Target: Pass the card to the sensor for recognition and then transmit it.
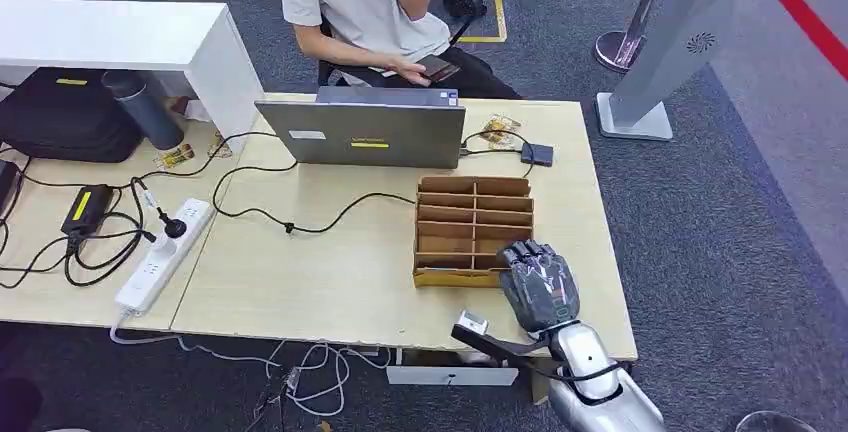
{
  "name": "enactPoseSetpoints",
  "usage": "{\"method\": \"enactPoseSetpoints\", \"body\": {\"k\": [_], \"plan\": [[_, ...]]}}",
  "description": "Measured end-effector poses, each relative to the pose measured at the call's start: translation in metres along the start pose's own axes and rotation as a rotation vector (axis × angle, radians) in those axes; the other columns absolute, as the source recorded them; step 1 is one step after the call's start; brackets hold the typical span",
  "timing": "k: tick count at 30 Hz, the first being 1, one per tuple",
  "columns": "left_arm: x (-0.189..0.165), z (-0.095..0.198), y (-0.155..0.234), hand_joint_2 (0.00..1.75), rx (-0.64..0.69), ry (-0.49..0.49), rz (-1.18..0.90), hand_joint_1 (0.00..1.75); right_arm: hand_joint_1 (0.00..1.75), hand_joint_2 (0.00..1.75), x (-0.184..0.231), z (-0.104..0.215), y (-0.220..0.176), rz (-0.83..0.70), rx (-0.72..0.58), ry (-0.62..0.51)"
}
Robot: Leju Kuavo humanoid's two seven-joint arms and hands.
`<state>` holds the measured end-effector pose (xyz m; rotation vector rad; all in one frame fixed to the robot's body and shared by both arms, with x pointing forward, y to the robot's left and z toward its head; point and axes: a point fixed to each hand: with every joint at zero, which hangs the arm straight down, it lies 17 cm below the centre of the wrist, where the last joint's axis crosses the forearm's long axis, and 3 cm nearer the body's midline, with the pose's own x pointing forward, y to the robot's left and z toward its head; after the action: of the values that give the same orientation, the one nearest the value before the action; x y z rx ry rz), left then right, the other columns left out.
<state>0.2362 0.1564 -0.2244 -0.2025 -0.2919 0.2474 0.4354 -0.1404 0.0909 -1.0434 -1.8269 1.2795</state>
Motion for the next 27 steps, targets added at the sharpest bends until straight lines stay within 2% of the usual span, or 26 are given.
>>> {"method": "enactPoseSetpoints", "body": {"k": [18,27], "plan": [[0.004,0.0,-0.001,1.75,-0.011,-0.02,0.012,0.0,1.75,1.75,-0.001,0.004,-0.003,-0.045,0.008,-0.001],[0.002,0.0,0.001,1.75,-0.012,-0.004,0.014,0.0,1.75,1.75,0.001,-0.004,-0.013,-0.079,0.001,-0.019]]}}
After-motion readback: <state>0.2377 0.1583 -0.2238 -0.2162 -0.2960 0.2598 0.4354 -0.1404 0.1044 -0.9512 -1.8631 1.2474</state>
